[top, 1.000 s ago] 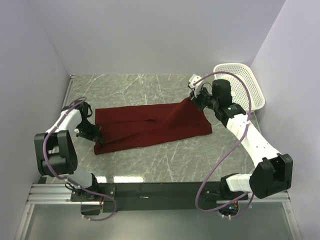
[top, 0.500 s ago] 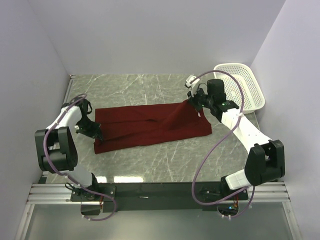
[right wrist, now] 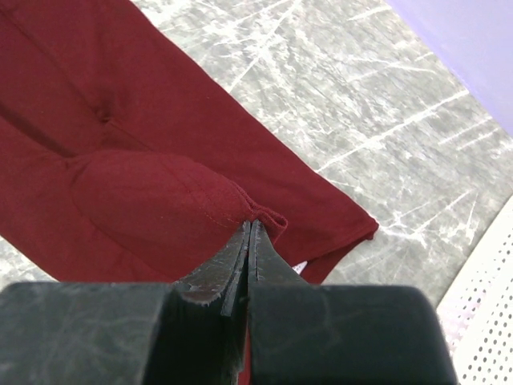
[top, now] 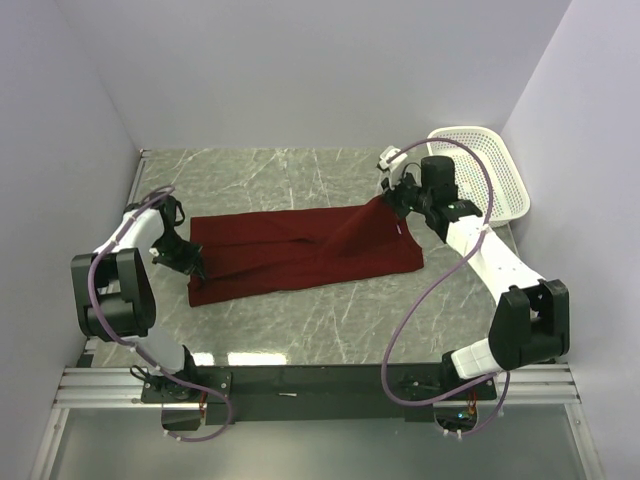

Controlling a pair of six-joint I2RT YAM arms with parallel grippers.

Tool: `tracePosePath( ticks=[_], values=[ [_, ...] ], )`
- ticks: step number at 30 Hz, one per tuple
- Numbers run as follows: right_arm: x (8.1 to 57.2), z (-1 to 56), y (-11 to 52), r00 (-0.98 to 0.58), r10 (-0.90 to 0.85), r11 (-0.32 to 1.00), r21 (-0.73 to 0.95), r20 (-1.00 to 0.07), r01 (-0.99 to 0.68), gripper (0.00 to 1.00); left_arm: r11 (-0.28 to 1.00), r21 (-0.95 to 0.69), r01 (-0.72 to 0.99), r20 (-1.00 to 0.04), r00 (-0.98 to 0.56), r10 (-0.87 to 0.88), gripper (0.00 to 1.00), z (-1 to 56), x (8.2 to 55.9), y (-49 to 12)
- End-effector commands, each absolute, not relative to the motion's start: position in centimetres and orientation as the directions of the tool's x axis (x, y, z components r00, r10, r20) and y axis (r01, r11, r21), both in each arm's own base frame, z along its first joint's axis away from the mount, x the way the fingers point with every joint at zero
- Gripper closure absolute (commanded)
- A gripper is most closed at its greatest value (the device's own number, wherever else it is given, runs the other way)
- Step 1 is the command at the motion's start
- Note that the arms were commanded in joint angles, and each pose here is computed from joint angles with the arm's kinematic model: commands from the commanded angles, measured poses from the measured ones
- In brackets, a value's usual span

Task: Fold and stack the t-shirts
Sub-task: Fold the tshirt

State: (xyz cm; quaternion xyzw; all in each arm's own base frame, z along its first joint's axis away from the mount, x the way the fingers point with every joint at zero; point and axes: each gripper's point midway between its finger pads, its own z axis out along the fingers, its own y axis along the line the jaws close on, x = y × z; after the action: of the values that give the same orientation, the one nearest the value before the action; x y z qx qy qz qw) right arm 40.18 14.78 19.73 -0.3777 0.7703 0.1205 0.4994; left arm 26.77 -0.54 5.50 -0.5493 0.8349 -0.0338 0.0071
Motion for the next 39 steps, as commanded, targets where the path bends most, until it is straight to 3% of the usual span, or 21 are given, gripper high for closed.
tracePosePath(
  ticks=[1, 39],
  values=[
    [41.6, 23.9, 14.1, -0.135, -0.425, 0.717, -0.242, -0.895, -0.653, 1.00, 0.405, -0.088, -0.910, -0.004, -0.406, -0.914, 1.00, 6.3, 28.0, 0.0],
    [41.5, 23.3, 11.8, -0.189, -0.416, 0.765, -0.230, -0.889, -0.602, 1.00, 0.485, -0.085, -0.870, -0.002, -0.487, -0.873, 1.00, 6.0, 32.3, -1.4]
  ],
)
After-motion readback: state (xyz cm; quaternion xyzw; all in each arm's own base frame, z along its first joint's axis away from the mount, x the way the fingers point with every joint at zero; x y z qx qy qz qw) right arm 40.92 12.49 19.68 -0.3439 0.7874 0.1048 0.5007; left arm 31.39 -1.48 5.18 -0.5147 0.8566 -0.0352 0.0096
